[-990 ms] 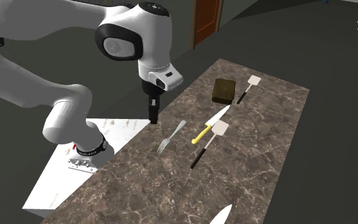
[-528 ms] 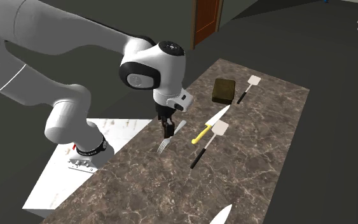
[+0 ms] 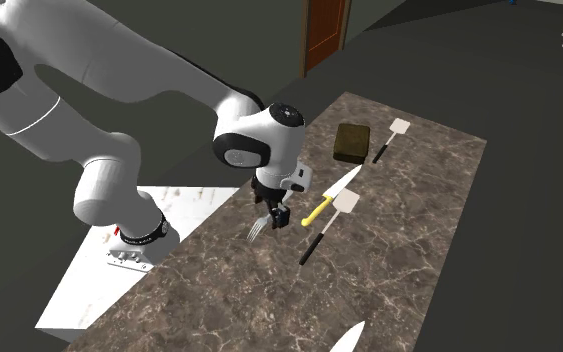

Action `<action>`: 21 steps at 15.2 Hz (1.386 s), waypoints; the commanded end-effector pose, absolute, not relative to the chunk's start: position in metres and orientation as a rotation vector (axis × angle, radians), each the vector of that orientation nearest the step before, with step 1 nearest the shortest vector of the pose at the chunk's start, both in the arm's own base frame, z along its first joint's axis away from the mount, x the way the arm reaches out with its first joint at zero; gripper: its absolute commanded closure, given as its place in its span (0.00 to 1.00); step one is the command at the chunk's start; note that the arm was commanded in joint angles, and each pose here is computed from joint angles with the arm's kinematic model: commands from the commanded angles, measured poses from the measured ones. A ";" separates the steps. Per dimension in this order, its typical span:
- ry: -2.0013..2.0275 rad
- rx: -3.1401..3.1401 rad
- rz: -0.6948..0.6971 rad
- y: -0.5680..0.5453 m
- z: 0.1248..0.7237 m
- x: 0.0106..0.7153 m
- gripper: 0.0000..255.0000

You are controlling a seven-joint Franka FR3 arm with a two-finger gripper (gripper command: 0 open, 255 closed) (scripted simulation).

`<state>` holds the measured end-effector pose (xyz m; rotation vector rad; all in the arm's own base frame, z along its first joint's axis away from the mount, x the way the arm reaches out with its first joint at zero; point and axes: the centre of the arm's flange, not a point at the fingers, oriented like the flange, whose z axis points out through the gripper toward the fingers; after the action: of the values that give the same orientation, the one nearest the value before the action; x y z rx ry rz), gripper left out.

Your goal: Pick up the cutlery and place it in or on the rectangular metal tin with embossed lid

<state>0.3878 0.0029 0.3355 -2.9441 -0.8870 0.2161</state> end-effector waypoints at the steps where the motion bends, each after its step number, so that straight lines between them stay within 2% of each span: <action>1: -0.896 -2.941 0.216 0.003 0.324 0.387 0.00; 5: -0.896 -2.941 0.216 0.003 0.300 0.384 0.00; 13: -0.896 -2.941 0.216 0.003 0.300 0.384 0.00; 14: -0.896 -2.941 0.216 0.003 0.300 0.384 1.00; 21: -0.896 -2.941 0.216 0.003 0.300 0.384 1.00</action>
<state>0.3842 0.0028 0.3006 -2.9408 -0.8970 0.2134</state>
